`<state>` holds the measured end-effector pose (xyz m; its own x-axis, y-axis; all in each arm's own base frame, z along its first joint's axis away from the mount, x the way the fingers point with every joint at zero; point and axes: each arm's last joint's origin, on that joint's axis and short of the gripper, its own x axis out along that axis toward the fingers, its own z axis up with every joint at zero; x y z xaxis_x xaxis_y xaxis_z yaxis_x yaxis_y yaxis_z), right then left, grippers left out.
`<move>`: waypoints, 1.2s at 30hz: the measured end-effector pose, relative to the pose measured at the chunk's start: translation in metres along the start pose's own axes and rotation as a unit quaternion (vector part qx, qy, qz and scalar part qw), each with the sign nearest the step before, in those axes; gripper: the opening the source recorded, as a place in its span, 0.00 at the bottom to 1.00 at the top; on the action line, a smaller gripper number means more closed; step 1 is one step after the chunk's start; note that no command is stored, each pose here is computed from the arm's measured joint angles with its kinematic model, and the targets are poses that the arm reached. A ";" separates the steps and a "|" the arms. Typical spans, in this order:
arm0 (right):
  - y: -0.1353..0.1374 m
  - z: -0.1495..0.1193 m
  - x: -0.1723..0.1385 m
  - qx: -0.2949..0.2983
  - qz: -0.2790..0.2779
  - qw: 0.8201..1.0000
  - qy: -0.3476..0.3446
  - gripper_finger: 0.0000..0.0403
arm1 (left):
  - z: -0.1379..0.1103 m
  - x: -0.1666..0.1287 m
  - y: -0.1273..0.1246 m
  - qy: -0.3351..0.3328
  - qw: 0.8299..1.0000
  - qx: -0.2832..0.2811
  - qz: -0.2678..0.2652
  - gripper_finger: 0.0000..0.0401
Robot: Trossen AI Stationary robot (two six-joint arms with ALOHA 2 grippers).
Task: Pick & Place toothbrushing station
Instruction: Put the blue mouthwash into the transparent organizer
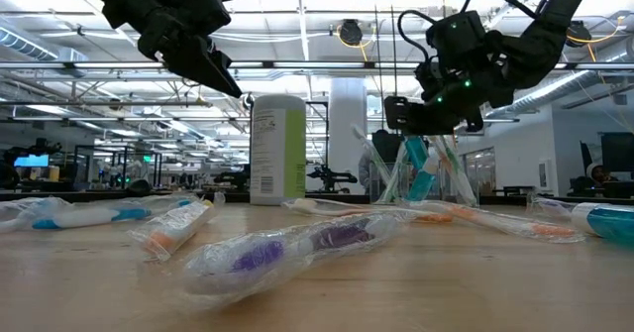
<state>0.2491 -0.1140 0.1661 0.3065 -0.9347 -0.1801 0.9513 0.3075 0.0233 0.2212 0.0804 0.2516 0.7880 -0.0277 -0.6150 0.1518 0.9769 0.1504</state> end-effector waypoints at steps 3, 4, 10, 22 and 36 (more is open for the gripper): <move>-0.001 -0.002 0.000 -0.011 -0.002 1.000 0.009 0.23 | 0.000 0.000 0.000 0.000 1.000 0.000 0.000 0.44; -0.001 -0.003 0.000 -0.014 -0.002 1.000 0.011 0.23 | 0.000 0.000 0.000 0.000 1.000 0.000 0.000 0.44; -0.001 -0.004 0.000 -0.012 -0.003 1.000 0.015 0.23 | 0.000 0.000 0.000 0.000 1.000 0.001 0.000 0.44; 0.002 -0.007 -0.001 -0.030 0.046 0.998 0.037 0.39 | 0.000 0.000 0.000 0.000 1.000 0.001 0.000 0.44; 0.011 0.006 -0.015 -0.090 0.079 0.993 -0.008 0.38 | 0.000 0.000 0.000 0.000 1.000 -0.001 0.000 0.44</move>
<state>0.2556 -0.0979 0.1748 0.4537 -0.8741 -0.1735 0.8698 0.4767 -0.1271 0.2212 0.0804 0.2516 0.7880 -0.0278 -0.6151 0.1505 0.9774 0.1487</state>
